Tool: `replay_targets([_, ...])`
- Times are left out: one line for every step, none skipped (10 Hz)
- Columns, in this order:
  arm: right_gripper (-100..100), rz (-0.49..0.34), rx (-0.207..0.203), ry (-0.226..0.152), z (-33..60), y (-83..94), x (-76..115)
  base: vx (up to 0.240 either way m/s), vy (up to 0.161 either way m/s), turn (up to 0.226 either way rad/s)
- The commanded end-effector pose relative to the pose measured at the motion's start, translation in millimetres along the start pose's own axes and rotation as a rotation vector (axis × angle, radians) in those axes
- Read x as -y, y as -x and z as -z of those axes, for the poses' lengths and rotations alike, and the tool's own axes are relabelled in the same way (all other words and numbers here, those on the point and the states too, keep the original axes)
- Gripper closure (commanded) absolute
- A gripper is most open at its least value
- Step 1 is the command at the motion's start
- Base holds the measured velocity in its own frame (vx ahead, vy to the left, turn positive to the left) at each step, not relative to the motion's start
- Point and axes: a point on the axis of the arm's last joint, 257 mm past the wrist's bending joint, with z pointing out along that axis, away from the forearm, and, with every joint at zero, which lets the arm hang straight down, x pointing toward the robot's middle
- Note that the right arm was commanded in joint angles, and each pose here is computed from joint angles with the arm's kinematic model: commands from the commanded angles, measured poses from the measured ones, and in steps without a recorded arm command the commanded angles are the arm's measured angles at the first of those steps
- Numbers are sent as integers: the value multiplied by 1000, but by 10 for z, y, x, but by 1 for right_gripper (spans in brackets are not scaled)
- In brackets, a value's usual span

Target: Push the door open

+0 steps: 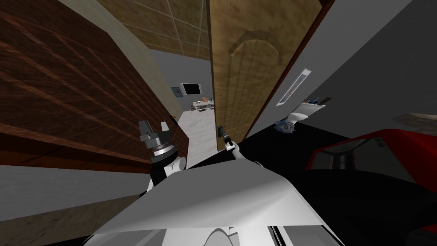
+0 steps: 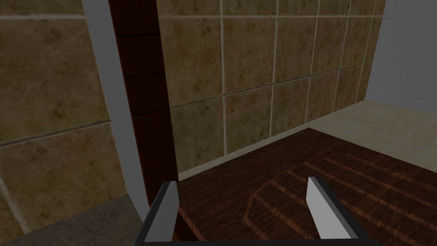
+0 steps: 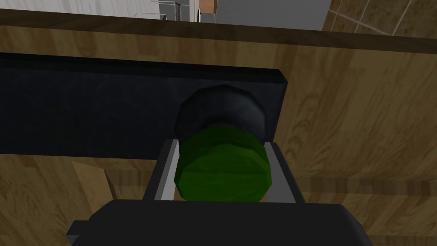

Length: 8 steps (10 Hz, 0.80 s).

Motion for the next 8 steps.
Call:
replay_targets([100,14,27,21,-23,191,-97,209,137,-47])
replay_targets([100,17,41,20,-21,274,-95,201,139,-77])
replay_targets([100,20,55,19,-17,357,-94,188,117,-77])
replay_targets([100,23,70,18,-13,444,-94,177,114,-61])
replay_targets([100,24,77,17,-10,487,-93,157,120,-50])
replay_targets([100,25,85,17,-7,531,-94,121,114,-59])
replay_targets([100,26,93,16,-4,574,-94,95,90,-63])
replay_targets([100,28,109,15,3,661,-94,128,97,-106])
